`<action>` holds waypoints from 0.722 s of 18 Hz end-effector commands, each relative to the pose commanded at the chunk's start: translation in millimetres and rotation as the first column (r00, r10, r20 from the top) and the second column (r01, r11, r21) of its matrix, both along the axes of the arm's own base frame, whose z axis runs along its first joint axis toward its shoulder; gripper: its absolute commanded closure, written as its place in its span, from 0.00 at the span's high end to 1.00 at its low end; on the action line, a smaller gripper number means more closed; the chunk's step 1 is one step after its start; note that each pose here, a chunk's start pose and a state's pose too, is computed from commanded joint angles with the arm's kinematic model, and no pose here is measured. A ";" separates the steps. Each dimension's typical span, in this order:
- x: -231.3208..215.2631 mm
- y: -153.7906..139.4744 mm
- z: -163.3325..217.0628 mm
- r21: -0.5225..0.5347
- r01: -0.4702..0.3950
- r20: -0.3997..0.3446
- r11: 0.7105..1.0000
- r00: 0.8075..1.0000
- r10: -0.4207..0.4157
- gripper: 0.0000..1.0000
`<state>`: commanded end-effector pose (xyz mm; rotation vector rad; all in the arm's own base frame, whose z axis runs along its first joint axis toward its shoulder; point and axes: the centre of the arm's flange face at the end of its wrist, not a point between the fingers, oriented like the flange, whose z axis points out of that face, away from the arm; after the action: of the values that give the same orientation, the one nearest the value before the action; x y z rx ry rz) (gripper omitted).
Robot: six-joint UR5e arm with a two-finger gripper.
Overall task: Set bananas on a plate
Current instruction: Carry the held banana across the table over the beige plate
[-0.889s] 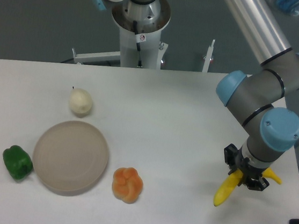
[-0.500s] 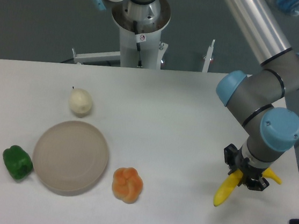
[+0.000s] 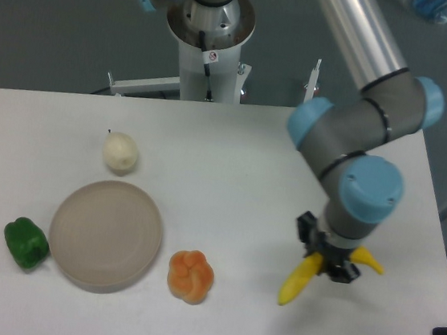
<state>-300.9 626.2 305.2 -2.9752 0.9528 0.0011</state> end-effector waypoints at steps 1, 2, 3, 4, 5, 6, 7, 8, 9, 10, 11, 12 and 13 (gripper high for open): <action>38.4 7.5 4.0 -0.005 -0.011 -0.003 1.000 1.000 0.011 0.05; 60.1 12.0 5.2 -0.006 -0.018 -0.002 1.000 1.000 0.018 0.05; 84.6 17.1 12.1 -0.003 -0.032 -0.002 0.999 0.999 0.032 0.05; 102.5 20.7 12.7 -0.006 -0.022 0.000 1.000 1.000 0.022 0.05; 119.6 23.8 10.2 -0.010 -0.011 0.006 1.000 1.000 0.011 0.05; 136.4 27.2 6.4 -0.014 -0.005 0.011 1.000 1.000 0.005 0.05; 160.8 30.5 0.4 -0.029 -0.014 0.010 0.999 1.000 0.014 0.05; 176.8 31.7 -3.7 -0.036 -0.014 0.013 0.999 1.000 0.014 0.06; 197.0 31.9 -10.8 -0.046 -0.001 0.014 0.999 1.000 0.002 0.06; 210.2 30.9 -16.3 -0.056 0.016 0.018 0.998 1.000 -0.015 0.06; 222.3 32.4 -20.5 -0.062 0.033 0.020 0.998 0.999 -0.031 0.06; 237.6 33.0 -27.8 -0.074 0.056 0.023 0.996 0.998 -0.054 0.07; 244.6 30.8 -32.7 -0.084 0.064 0.026 0.994 0.998 -0.062 0.07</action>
<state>-56.3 657.0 272.5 -3.0122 1.0694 -0.0773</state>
